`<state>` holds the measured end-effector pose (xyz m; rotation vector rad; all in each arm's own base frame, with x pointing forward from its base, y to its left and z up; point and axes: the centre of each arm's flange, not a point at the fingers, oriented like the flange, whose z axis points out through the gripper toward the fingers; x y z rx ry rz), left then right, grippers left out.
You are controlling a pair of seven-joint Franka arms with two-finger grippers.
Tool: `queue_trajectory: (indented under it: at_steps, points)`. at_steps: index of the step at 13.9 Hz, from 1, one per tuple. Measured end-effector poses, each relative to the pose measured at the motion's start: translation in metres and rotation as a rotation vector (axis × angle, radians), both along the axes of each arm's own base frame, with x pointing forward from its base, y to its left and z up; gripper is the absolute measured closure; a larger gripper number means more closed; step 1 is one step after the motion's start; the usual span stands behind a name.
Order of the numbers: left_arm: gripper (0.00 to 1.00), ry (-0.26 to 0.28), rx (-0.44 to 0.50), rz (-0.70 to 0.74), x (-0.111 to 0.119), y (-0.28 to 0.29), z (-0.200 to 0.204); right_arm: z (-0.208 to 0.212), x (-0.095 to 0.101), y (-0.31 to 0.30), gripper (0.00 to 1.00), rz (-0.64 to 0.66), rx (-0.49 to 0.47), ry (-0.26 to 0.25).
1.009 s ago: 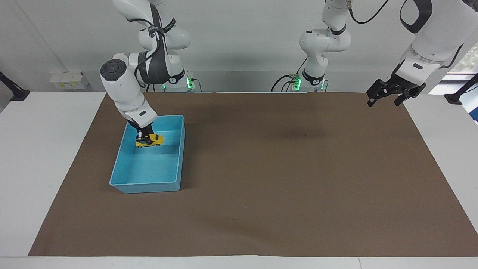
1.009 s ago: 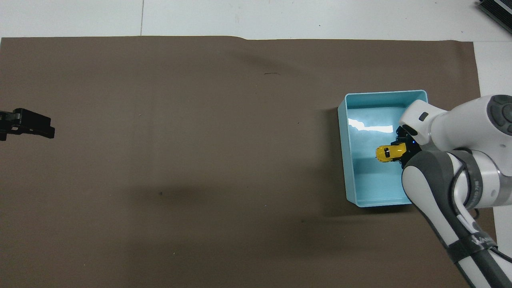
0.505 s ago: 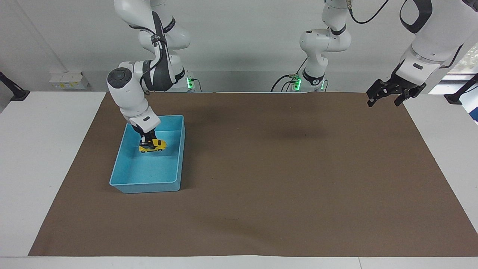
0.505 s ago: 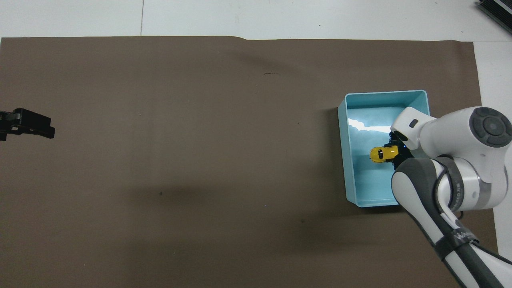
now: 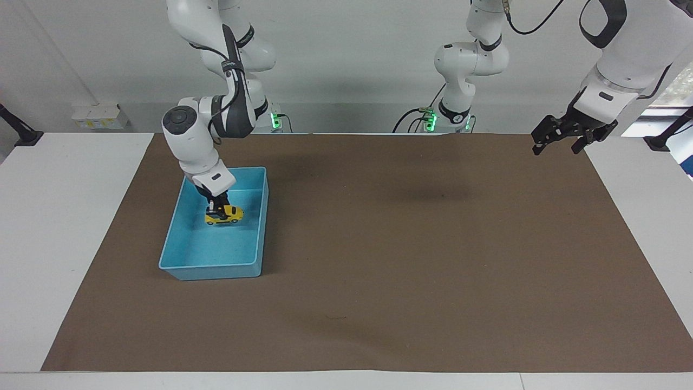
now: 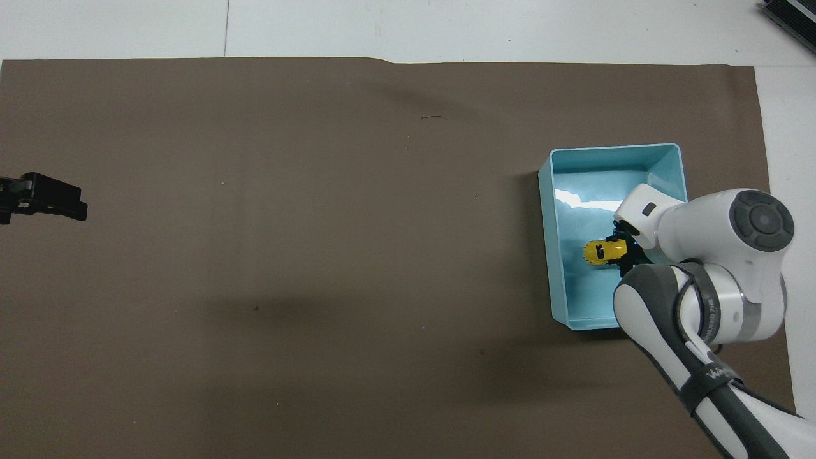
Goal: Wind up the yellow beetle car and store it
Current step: 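Lower the car onto the box floor and open the right gripper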
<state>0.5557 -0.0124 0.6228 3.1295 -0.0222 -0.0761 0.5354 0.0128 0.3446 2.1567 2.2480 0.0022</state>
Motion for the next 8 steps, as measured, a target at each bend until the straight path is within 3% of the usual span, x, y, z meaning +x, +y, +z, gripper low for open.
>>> queue_trajectory:
  at_steps: [5,7,8]
  points:
    - [0.00,0.000,0.000,0.000,0.000,0.000,0.000,-0.010,0.002,0.000,0.58,0.000,0.000,-0.001]
    - [0.00,0.000,0.000,0.000,0.000,0.000,0.000,-0.012,0.002,0.000,0.53,-0.018,0.001,0.003]
    - [0.00,0.000,0.000,0.000,0.000,0.000,0.000,-0.012,0.002,0.001,0.44,-0.027,0.001,0.002]
